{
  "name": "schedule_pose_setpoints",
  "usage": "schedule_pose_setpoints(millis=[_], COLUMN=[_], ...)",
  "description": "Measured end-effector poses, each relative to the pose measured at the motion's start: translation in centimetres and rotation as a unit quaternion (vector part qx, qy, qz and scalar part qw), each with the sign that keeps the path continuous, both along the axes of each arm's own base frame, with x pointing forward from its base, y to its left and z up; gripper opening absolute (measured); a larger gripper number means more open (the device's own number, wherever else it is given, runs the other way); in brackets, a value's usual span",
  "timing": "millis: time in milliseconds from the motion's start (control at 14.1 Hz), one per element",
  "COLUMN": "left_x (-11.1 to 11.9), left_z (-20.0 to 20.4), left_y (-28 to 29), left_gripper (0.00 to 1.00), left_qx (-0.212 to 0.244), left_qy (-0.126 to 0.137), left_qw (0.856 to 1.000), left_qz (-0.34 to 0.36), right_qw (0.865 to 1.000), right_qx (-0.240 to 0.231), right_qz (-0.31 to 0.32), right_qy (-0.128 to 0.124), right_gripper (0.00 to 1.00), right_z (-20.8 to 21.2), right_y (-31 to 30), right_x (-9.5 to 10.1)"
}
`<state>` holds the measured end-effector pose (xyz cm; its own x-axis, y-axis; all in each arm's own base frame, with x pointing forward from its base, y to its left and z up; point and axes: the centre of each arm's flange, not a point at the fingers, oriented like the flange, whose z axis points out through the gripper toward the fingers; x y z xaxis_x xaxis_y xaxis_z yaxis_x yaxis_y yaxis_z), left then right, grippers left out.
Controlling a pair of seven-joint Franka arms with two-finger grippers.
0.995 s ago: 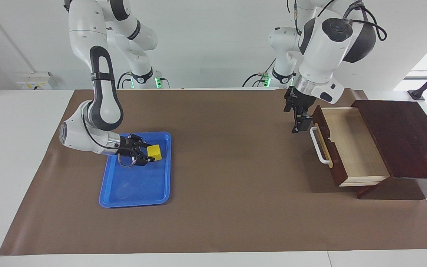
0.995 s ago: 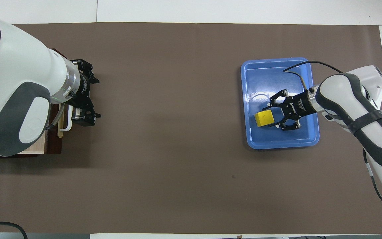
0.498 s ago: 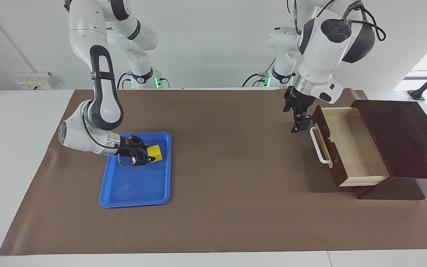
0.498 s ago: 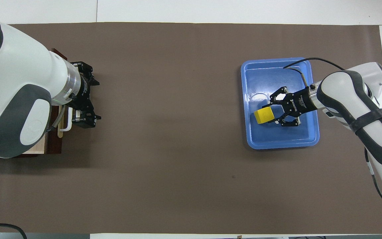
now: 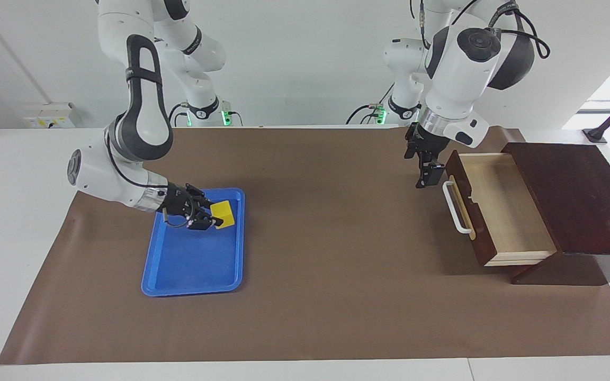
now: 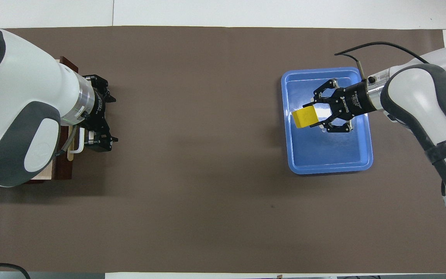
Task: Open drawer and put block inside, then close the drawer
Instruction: 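Carry the block with the right gripper while the left gripper reaches toward it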
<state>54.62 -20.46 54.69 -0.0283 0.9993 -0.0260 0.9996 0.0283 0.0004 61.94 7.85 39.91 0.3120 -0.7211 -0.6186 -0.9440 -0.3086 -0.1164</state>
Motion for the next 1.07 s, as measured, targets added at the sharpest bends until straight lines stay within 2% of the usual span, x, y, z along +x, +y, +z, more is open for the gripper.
schedule_pose_setpoints(millis=[213, 355, 640, 853, 1066], left_x=[0.0, 0.0, -1.7, -3.6, -4.6], left_z=[0.0, -0.1, -1.6, -2.7, -4.2], left_y=[0.0, -0.1, -5.3, -10.4, -13.4], left_gripper=[1.00, 1.00, 1.00, 1.00, 1.00], left_qx=[0.000, 0.000, -0.002, -0.005, -0.006], left_qy=[0.000, 0.001, 0.001, -0.002, 0.000], left_qw=[1.000, 0.999, 0.998, 0.997, 0.996], left_qz=[0.019, 0.042, 0.064, 0.073, 0.083], right_qw=[0.999, 0.998, 0.996, 0.994, 0.992], right_qx=[-0.009, -0.014, -0.016, -0.014, -0.016], right_qz=[-0.026, -0.054, -0.086, -0.104, -0.117], right_qy=[0.024, 0.029, 0.031, 0.036, 0.047], right_gripper=[0.55, 0.55, 0.55, 0.55, 0.55], right_z=[4.1, 5.6, 6.3, 6.3, 6.0], right_y=[8.6, 13.5, 23.3, 27.8, 28.1], right_x=[-0.2, -0.7, -3.4, -5.3, -5.3])
